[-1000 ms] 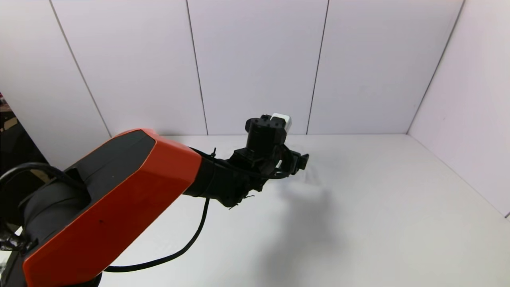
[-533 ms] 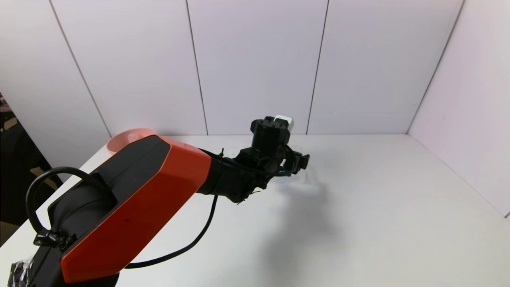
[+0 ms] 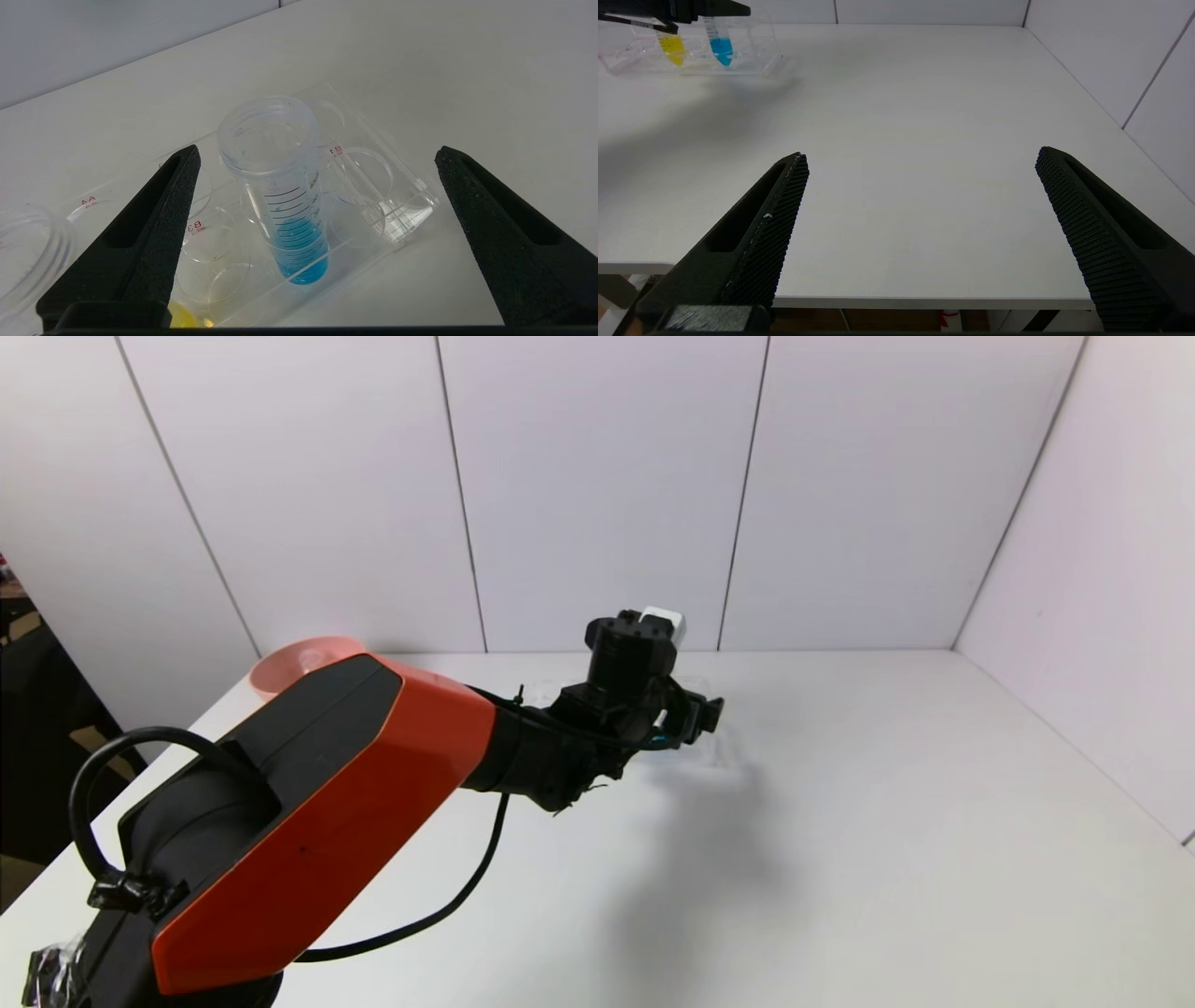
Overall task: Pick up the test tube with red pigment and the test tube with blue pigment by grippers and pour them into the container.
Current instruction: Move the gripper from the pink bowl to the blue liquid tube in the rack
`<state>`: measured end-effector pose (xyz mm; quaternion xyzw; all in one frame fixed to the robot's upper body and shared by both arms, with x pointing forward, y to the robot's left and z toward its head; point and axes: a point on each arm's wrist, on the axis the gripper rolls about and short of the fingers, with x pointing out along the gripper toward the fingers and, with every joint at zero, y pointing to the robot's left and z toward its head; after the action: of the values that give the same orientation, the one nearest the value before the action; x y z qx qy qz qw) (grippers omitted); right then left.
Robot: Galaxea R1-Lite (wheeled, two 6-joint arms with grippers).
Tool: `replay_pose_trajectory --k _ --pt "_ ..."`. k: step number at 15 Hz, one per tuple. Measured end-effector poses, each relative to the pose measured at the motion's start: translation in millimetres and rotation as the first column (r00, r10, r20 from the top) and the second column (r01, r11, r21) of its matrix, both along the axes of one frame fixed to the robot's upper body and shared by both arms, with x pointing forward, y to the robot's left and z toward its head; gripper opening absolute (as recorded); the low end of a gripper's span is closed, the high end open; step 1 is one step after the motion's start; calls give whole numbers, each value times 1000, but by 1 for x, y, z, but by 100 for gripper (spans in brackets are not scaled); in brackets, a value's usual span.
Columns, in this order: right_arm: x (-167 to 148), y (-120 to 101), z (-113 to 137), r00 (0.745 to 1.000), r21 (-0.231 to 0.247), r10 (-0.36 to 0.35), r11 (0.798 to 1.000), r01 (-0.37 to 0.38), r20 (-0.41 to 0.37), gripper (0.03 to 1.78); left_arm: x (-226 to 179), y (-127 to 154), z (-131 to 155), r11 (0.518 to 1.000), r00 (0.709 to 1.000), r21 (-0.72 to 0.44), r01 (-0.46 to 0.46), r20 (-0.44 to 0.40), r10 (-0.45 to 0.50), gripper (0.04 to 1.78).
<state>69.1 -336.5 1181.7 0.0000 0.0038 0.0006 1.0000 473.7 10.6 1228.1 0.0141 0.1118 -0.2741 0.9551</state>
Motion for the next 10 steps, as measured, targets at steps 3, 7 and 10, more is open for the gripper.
replay_pose_trajectory --k 3,7,10 --pt "0 0 0 1000 0 0 1000 0 0 177 2 3 0 1000 1000 -3 -11 10 11 175" --pt "0 0 0 1000 0 0 1000 0 0 177 3 5 -1 1000 1000 2 -20 9 20 173" --pt "0 0 0 1000 0 0 1000 0 0 177 3 6 -1 1000 1000 3 -26 11 26 152"
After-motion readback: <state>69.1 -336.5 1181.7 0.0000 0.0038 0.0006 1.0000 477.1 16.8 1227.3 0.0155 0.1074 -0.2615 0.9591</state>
